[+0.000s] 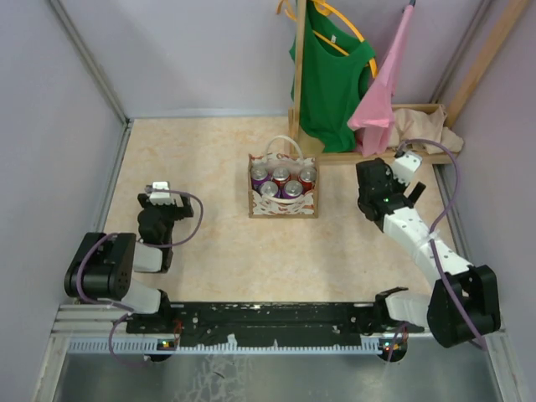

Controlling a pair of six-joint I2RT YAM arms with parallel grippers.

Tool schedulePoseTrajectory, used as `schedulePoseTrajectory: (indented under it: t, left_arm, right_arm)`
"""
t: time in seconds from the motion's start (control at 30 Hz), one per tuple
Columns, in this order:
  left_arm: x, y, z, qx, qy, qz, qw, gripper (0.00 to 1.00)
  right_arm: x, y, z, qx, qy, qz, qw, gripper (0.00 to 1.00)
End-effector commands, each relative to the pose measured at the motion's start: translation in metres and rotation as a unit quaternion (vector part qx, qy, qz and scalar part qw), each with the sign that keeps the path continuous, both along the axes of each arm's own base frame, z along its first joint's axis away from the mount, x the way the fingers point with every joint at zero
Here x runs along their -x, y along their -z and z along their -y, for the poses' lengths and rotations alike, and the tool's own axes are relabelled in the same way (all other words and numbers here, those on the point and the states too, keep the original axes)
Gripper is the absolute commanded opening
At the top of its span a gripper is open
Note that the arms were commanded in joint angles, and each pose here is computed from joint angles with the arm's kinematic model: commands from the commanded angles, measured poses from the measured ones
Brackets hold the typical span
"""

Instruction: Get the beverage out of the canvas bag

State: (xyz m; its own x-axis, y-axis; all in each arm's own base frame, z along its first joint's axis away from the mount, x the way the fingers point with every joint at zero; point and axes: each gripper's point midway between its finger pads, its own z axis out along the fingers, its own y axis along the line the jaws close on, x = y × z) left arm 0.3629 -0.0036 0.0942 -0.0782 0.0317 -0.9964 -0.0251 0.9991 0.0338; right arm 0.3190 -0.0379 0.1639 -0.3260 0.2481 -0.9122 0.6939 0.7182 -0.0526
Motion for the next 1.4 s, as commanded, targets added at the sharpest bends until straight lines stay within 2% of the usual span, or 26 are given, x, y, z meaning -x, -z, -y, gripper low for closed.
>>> schedulePoseTrajectory:
  t: [0.0, 0.37, 0.5, 0.77, 0.83, 0.9, 0.93, 1.0, 1.1, 1.17, 1.37]
  left_arm:
    - [-0.009, -0.016, 0.001, -0.003, -0.004, 0.028, 1.0, 1.0]
    - [-0.017, -0.011, 0.007, -0.023, -0.002, 0.011, 1.0, 1.0]
    - [-0.017, -0.011, 0.012, -0.036, 0.003, 0.012, 0.999, 1.0]
    - [-0.016, -0.011, 0.008, -0.03, -0.013, 0.019, 0.999, 1.0]
    - [-0.014, -0.001, 0.003, -0.011, -0.034, 0.007, 0.999, 1.0]
    - [-0.014, -0.007, -0.008, -0.013, -0.062, 0.03, 0.998, 1.0]
    - [-0.014, 0.0, -0.007, -0.004, -0.062, 0.011, 0.998, 1.0]
    - [-0.015, 0.0, -0.007, -0.004, -0.063, 0.01, 0.998, 1.0]
    - [-0.015, -0.002, -0.007, -0.005, -0.062, 0.016, 0.998, 1.0]
    - [-0.015, -0.003, -0.008, -0.007, -0.062, 0.02, 0.998, 1.0]
    - [-0.014, -0.003, -0.008, -0.008, -0.062, 0.02, 0.998, 1.0]
  right_arm:
    - [-0.002, -0.023, -0.002, -0.008, -0.008, 0.049, 0.999, 0.99]
    - [-0.002, -0.033, -0.008, -0.015, -0.038, 0.053, 0.998, 0.99]
    - [-0.006, -0.038, -0.02, -0.015, -0.08, 0.05, 0.995, 0.99]
    - [-0.015, -0.09, -0.069, 0.023, -0.164, 0.04, 0.985, 0.99]
    - [-0.019, -0.104, -0.089, 0.027, -0.193, 0.039, 0.98, 0.99]
    - [-0.023, -0.124, -0.111, 0.023, -0.224, 0.053, 0.973, 0.99]
    - [-0.025, -0.132, -0.123, 0.019, -0.244, 0.059, 0.968, 0.99]
    - [-0.03, -0.143, -0.143, 0.003, -0.286, 0.066, 0.956, 0.9]
    - [-0.039, -0.151, -0.169, -0.018, -0.337, 0.064, 0.939, 0.7]
    - [-0.045, -0.146, -0.182, -0.023, -0.355, 0.049, 0.933, 0.62]
    - [-0.055, -0.122, -0.21, 0.001, -0.372, -0.001, 0.928, 0.62]
